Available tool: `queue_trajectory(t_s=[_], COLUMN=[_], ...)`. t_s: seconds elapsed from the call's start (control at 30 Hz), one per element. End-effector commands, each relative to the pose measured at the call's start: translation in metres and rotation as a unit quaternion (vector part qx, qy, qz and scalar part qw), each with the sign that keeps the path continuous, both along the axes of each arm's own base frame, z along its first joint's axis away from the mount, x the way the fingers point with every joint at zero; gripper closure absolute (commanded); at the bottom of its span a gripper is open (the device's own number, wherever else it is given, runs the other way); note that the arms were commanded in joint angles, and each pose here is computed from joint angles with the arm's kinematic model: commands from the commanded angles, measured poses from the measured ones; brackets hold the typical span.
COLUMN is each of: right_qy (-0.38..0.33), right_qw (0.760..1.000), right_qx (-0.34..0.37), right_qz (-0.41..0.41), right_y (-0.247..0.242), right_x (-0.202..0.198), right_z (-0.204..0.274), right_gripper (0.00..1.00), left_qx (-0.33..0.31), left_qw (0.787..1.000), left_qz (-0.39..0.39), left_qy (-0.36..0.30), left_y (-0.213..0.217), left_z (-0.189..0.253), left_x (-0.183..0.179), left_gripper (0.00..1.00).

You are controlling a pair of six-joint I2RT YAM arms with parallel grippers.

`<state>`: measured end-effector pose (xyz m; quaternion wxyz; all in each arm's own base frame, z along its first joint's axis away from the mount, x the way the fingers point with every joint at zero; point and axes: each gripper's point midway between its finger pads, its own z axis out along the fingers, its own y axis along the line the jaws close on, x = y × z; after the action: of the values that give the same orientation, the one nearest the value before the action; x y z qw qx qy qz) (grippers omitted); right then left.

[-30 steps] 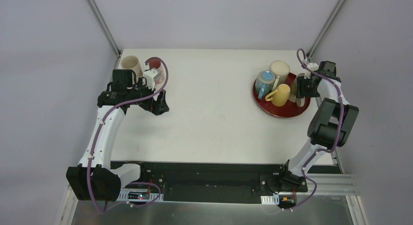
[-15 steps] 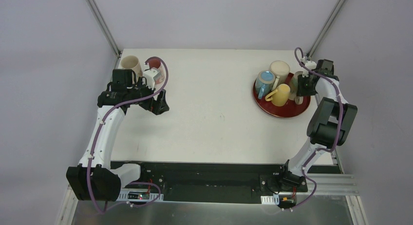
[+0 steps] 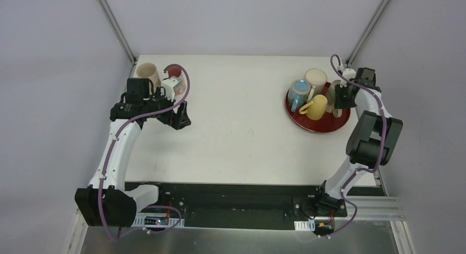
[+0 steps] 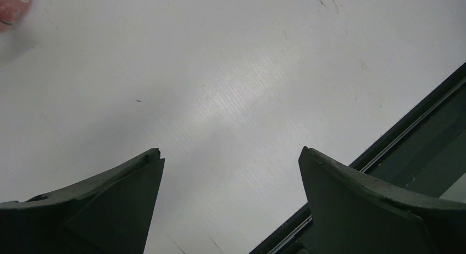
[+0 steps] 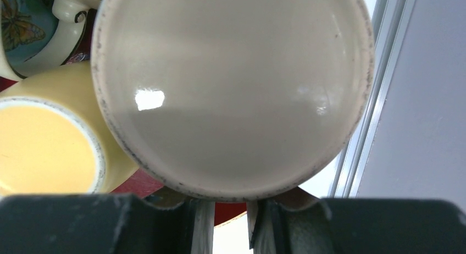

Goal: Turn the mug right side up
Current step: Pick up the cup from the tray.

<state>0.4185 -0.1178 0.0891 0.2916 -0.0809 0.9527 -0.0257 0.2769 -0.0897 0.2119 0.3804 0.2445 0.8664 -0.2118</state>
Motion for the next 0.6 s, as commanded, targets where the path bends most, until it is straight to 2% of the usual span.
queue_trajectory(t_s=[0.0, 0.57], right_qy=[-0.082, -0.185], right_qw=[0.996, 0.982], right_qx=[-0.034, -0.039], right_qz=[0.02, 0.014], right_y=[-0.001, 0.005], right_x=[0.013, 0.02], right_z=[0.048, 0.115], right_gripper=[1.0, 1.0], left_qx=[-0.015, -0.021], left_qw=[1.0, 1.0], left_qz=[-0.005, -0.01], left_qy=[-0.012, -0.014], left_y=[-0.003, -0.005], left_z=[0.008, 0.01], left_x=[0.001, -0.001], left_gripper=[0.01, 0.01])
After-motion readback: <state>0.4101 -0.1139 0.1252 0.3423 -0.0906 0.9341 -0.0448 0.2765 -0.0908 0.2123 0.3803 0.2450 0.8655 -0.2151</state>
